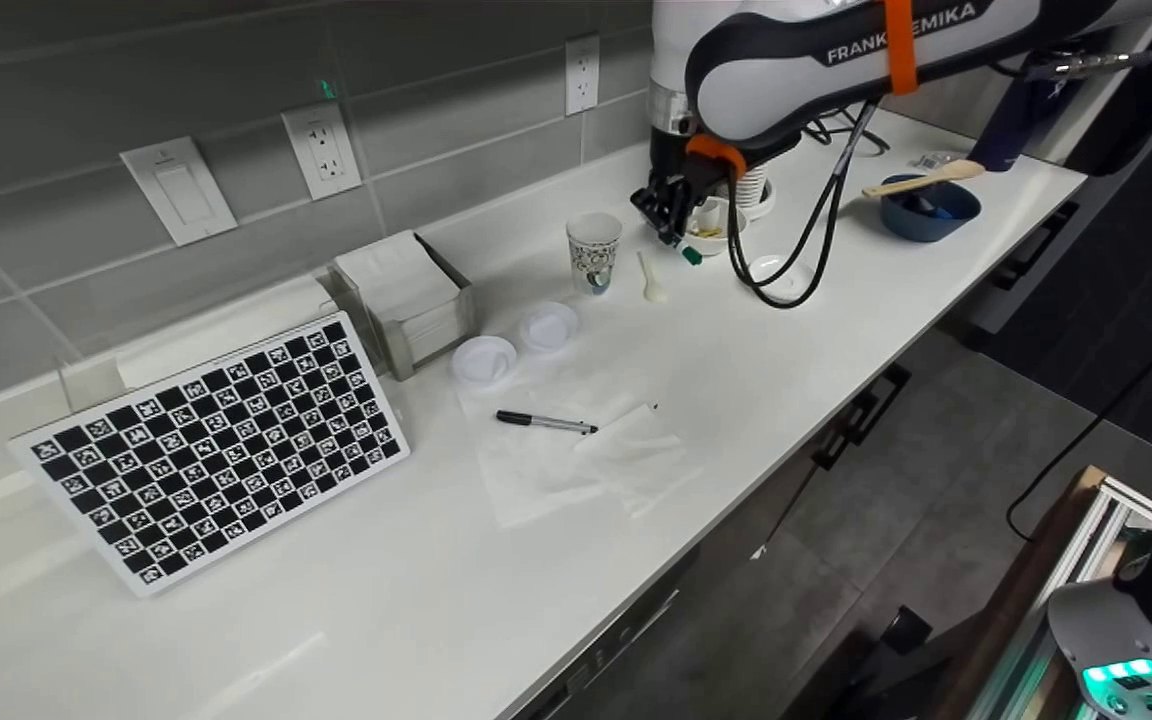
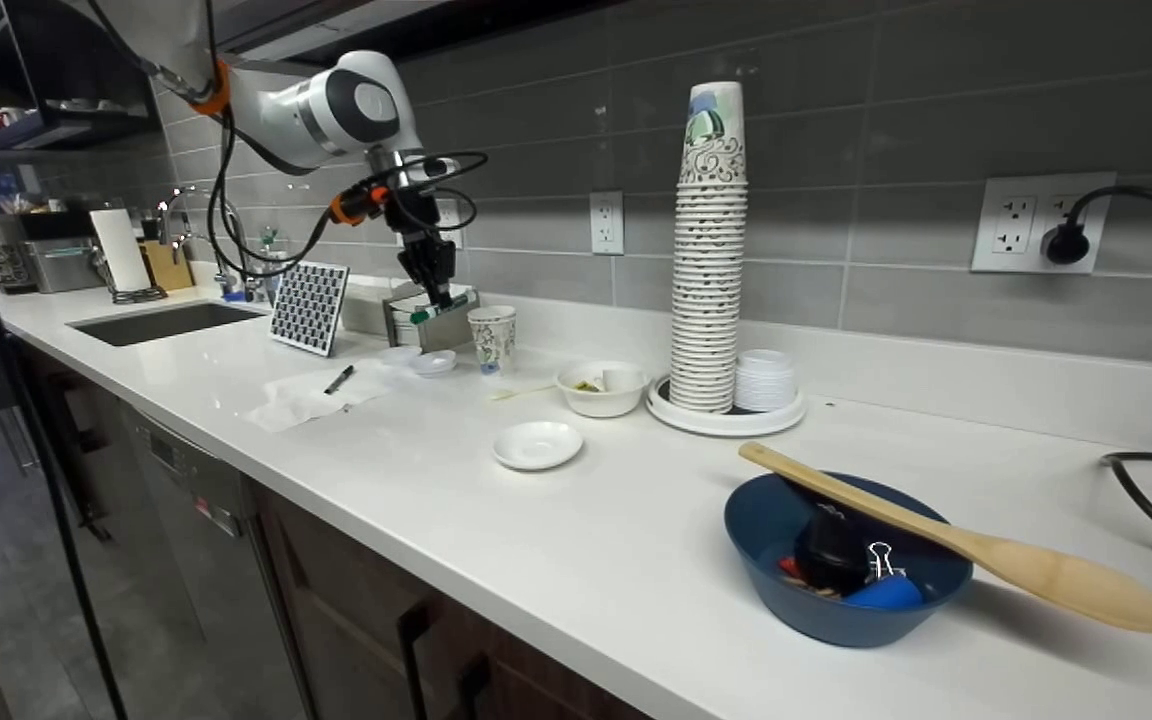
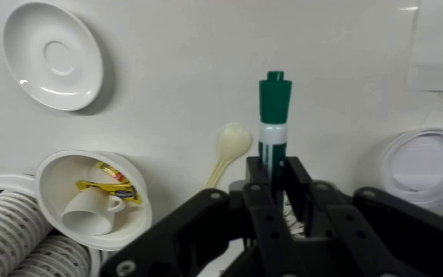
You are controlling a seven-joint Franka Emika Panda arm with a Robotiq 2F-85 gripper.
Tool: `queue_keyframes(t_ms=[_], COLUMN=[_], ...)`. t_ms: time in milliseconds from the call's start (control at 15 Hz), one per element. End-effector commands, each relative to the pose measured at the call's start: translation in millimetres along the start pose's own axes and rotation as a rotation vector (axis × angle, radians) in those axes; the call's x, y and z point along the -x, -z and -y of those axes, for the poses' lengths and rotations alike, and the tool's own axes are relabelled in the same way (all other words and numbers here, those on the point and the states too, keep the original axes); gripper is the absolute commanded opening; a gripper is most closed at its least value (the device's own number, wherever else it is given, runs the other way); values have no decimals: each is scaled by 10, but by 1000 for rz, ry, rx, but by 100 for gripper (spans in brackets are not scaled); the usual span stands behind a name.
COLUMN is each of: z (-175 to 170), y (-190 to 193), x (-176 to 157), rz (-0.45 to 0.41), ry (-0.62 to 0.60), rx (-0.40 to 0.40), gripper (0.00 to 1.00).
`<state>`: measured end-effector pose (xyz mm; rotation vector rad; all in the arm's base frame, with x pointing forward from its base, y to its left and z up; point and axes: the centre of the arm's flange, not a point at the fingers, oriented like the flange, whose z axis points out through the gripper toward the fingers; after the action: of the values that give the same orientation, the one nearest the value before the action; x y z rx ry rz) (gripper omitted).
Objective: Put the green marker inside the the white bowl on the right
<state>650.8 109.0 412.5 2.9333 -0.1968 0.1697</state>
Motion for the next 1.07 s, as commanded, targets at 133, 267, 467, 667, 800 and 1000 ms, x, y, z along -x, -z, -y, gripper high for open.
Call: queue_keyframes(t_ms=[133, 267, 467, 667, 800, 1000], z=[-569, -738, -808, -856, -888, -904], y=[-334, -406, -604, -751, -840, -924], x=[-861, -1021, -1056, -1091, -1152, -1258], rz=[-63, -41, 44, 130, 153, 136], ry=[-51, -9, 96, 209, 281, 330], rx=[295, 404, 505, 576, 607, 629], gripper=[5, 5, 5, 5, 5, 5])
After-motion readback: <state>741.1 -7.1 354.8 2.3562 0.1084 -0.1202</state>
